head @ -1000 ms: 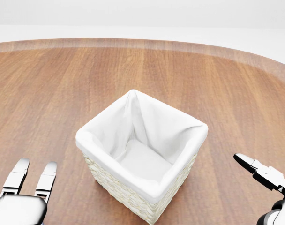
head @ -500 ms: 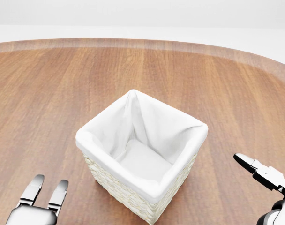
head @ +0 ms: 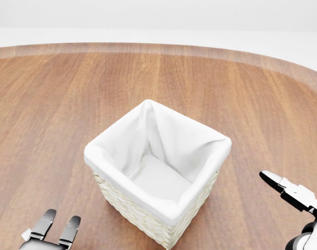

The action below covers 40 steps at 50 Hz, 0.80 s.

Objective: Pick up the alphabet soup and the cream cheese box, and put them in the basket.

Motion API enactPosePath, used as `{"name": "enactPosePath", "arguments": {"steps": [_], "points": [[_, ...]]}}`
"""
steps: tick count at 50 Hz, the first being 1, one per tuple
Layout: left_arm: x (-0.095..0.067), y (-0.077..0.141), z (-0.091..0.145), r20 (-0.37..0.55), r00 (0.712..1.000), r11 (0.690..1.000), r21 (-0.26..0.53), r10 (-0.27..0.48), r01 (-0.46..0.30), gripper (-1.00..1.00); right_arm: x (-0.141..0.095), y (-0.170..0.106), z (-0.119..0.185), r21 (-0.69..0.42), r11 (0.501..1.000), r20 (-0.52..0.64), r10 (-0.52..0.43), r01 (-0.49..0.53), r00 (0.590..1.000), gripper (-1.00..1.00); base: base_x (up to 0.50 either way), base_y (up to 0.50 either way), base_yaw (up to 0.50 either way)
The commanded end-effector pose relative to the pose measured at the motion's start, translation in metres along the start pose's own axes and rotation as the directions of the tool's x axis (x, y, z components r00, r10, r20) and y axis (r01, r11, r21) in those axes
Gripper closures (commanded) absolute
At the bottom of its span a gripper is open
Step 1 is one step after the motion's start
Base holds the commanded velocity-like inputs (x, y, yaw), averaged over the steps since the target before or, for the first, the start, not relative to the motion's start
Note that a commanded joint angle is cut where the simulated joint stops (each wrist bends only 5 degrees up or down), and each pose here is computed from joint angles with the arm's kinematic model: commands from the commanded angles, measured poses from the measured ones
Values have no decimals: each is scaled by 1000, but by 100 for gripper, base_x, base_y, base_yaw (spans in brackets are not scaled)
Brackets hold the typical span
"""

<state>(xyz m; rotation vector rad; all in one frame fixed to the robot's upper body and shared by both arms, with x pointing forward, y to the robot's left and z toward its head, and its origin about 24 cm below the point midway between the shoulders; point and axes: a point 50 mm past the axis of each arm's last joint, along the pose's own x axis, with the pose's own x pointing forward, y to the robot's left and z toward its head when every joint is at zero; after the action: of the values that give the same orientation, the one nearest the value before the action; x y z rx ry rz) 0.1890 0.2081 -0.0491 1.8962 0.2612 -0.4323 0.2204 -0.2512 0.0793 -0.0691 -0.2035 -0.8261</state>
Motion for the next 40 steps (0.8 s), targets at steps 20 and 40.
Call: {"name": "enactPosePath", "arguments": {"steps": [20,40], "points": [[7,-26,-4,17,998,998,-22,-56,56,-100,0,0,-1,-5,1000,4,2,-2,1000,-100,0,0,0],[5,-39,-17,-13,997,996,-41,-82,81,-100,-1,1,0,-7,1000,5,3,-3,1000,-100,0,0,0]]}}
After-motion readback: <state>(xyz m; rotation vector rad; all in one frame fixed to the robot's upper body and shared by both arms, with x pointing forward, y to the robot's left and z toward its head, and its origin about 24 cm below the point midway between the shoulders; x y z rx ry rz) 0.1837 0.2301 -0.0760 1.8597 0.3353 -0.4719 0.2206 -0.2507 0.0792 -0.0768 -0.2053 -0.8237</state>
